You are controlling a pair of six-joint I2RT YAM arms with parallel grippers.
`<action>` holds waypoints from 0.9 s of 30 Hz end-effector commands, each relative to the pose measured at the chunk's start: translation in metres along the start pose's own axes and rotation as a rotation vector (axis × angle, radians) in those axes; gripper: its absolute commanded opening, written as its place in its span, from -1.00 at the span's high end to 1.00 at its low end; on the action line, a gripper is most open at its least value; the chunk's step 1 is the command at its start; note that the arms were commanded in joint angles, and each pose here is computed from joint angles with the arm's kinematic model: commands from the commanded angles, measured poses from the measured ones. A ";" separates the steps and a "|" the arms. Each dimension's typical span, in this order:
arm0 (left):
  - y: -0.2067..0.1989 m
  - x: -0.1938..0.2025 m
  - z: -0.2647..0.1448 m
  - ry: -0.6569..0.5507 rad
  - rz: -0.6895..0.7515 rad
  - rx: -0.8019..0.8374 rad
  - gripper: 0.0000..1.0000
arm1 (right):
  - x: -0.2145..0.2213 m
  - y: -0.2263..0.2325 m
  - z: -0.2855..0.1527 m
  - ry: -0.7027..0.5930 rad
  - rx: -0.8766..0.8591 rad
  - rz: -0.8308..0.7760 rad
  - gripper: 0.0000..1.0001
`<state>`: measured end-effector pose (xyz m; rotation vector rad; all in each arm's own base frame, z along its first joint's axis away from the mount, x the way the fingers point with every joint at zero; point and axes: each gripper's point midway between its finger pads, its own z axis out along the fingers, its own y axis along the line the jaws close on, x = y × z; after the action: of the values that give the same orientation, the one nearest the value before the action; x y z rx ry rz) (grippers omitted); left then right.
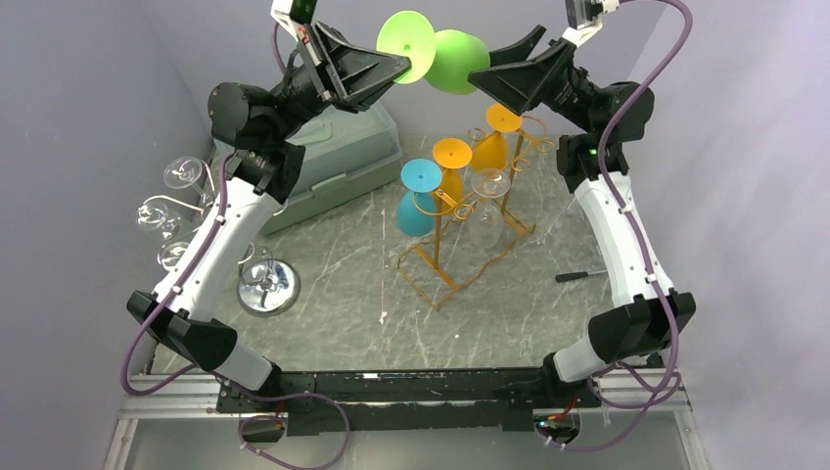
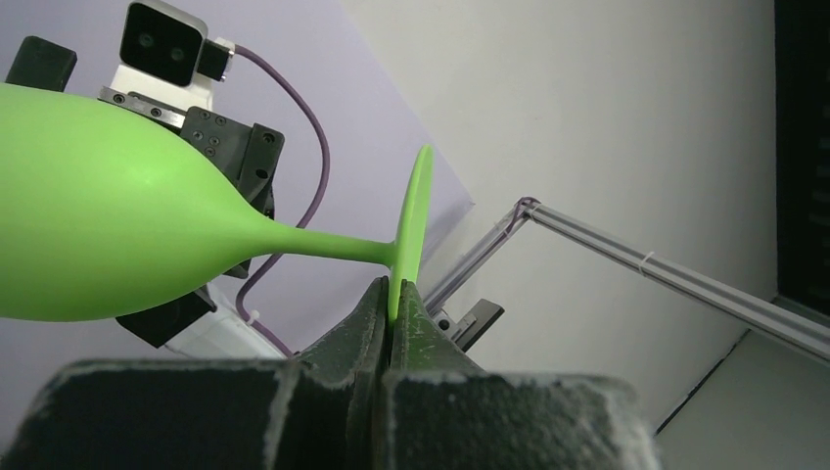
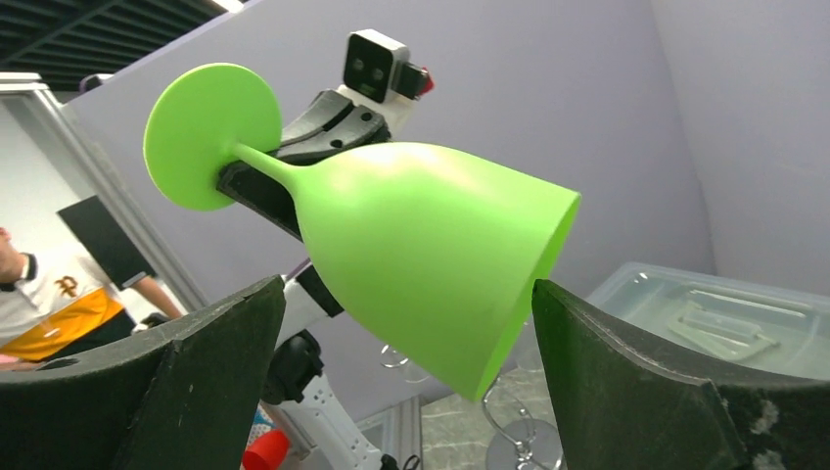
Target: Take the wine glass off the wine glass rack
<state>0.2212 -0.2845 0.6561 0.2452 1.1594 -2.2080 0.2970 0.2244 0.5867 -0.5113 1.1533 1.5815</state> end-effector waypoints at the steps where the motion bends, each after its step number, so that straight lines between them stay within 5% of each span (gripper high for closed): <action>1: -0.031 0.008 0.001 0.023 0.030 0.096 1.00 | -0.013 0.048 0.007 -0.021 -0.161 -0.064 -0.94; 22: -0.062 0.015 -0.012 -0.006 0.022 0.179 1.00 | -0.017 0.116 0.011 -0.060 -0.418 -0.039 -0.10; 25: -0.066 0.017 -0.013 -0.004 0.018 0.186 1.00 | -0.018 0.124 0.010 -0.060 -0.443 -0.043 0.10; 27: -0.067 0.018 -0.014 -0.001 0.019 0.187 1.00 | -0.017 0.128 0.011 -0.056 -0.454 -0.046 0.41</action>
<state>0.1771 -0.2651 0.6746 0.3227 1.0140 -2.3054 0.2320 0.2387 0.6331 -0.6725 0.8979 1.8427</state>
